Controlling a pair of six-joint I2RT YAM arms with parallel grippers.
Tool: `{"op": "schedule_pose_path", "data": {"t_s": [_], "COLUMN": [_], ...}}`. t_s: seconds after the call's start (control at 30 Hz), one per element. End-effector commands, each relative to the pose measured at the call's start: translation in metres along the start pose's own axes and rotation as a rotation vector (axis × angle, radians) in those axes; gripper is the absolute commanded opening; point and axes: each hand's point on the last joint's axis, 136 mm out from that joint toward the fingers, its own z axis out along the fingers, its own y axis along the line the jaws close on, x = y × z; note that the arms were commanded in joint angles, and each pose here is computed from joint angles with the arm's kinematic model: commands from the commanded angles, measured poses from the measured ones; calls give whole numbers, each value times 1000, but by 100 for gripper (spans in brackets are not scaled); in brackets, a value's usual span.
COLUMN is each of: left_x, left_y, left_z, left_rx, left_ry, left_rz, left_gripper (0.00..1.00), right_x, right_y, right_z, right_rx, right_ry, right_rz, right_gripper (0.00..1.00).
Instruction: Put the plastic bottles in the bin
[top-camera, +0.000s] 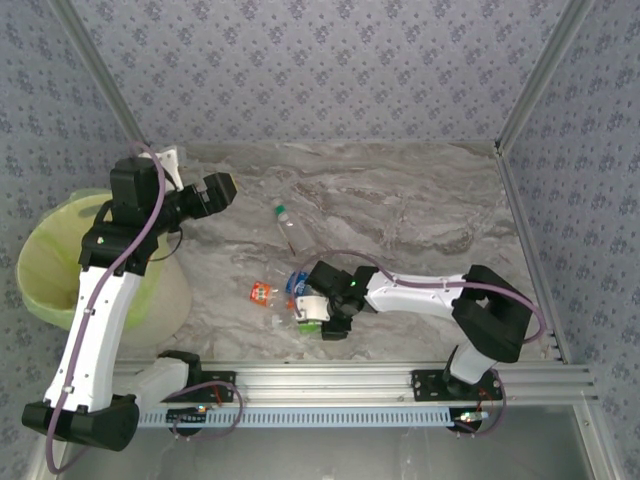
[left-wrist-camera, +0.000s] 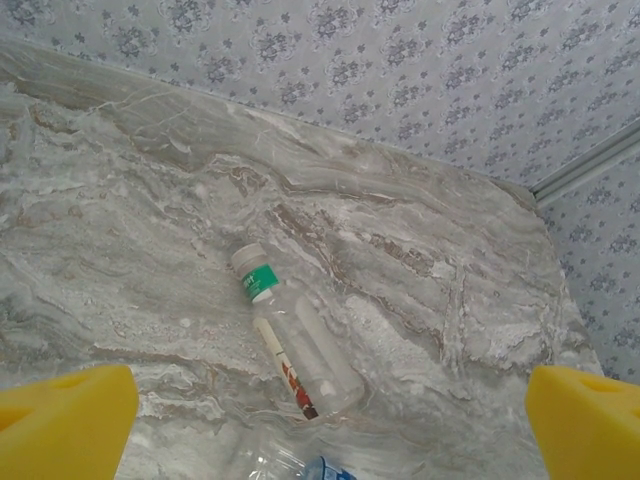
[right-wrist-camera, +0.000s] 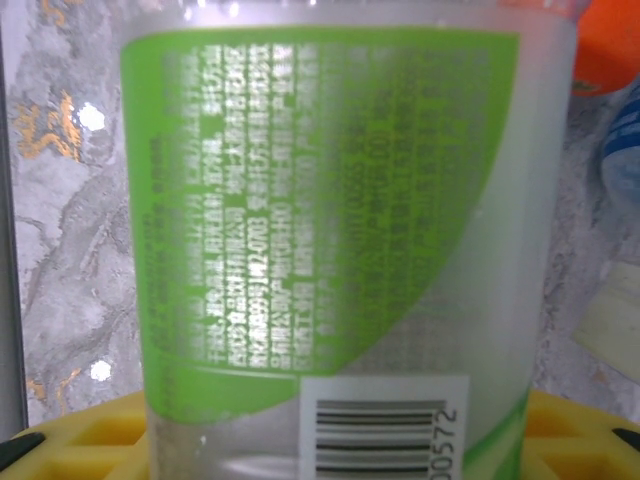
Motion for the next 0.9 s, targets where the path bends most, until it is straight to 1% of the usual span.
{"op": "schedule_pose_path", "data": {"t_s": [0.0, 0.17, 0.33, 0.47, 0.57, 0.7, 0.77, 0.8, 0.87], "left_x": [-4, -4, -5, 0, -1, 2, 2, 4, 7], "left_y": [0, 2, 8, 9, 4, 3, 1, -2, -17], "left_z": [2, 5, 7, 11, 16, 23, 25, 27, 30], "left_rx": [-3, -11, -37, -33, 7, 29, 41, 62, 154], "left_ry": [-20, -23, -32, -14, -23, -23, -18, -10, 10], "left_rz": [27, 15, -9, -31, -41, -39, -50, -60, -52], "left_gripper": [99, 99, 100, 99, 99, 99, 100, 99, 99], "right_x": [-7, -17, -33, -43, -49, -53, -53, -53, -50], "right_y": [1, -7, -22, -39, -53, -73, -85, -92, -107], "right_z": [-15, -34, -62, -87, -106, -126, -137, -142, -153], "right_rx": [5, 41, 93, 140, 173, 252, 294, 317, 366], "right_ry": [-22, -85, -212, -305, -395, -522, -589, -622, -682], "right_rz": [-16, 10, 68, 135, 212, 296, 342, 383, 455], "right_gripper": [53, 50, 47, 47, 48, 43, 43, 44, 46]}}
